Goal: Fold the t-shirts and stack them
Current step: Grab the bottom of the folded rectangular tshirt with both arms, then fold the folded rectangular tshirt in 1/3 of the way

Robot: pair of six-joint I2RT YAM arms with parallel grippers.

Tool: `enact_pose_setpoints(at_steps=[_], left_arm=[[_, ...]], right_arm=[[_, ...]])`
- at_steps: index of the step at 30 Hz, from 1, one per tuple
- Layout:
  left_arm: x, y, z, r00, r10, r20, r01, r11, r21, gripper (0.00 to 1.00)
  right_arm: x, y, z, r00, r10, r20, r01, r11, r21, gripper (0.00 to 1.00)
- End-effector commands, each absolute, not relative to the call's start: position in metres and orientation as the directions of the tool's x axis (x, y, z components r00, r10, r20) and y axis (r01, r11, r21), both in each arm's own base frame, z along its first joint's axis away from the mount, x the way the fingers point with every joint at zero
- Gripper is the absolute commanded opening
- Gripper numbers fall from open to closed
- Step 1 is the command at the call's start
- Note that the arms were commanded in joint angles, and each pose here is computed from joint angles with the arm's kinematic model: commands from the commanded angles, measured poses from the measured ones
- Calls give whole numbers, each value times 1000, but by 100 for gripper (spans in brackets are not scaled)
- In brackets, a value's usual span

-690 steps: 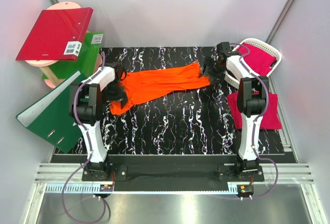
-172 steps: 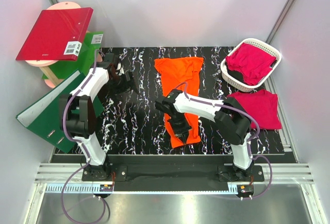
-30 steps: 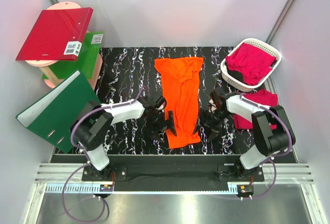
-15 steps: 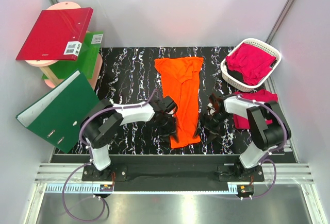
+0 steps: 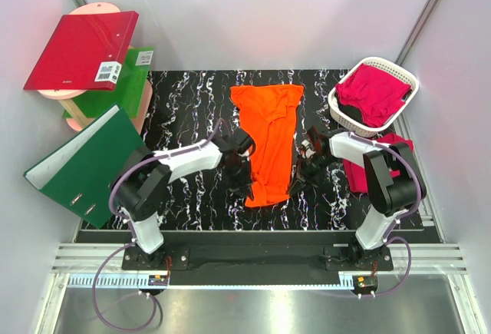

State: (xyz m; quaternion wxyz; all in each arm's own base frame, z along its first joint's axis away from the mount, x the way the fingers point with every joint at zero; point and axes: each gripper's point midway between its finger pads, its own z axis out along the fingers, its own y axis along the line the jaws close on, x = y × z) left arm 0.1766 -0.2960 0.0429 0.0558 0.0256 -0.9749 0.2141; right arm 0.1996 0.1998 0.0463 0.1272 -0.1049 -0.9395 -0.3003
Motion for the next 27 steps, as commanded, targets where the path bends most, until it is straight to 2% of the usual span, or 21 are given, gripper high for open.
enact_pose_setpoints(at_steps=[1,8,17,20,21,23,27], left_arm=[[209,-290,89,-999,-2,-38,14,906,-423,0],[254,-299,129,-994,-27,-106,30,866,-499,0],[313,-288,123,-995,-56,-86,-1,843,-537,1],[326,-293,111,-999,-22,-46,7,832,-555,8],[328,-293,107,-999,-15,-31,5,830,-557,10],[336,-296,100,-1000,5,-23,17,829,-559,12],[355,-295,98,-999,3,-35,22,825,-564,15]], right_arm=[[217,208,93,-972,93,214,207,768,607,0],[251,215,121,-990,92,107,139,766,627,0],[334,225,122,-995,81,-54,34,808,589,0],[361,228,113,-993,91,-70,35,821,570,0],[366,228,101,-995,94,-44,54,831,554,0],[383,229,104,-992,104,-71,48,836,546,0],[402,226,88,-990,131,-52,88,865,494,0]])
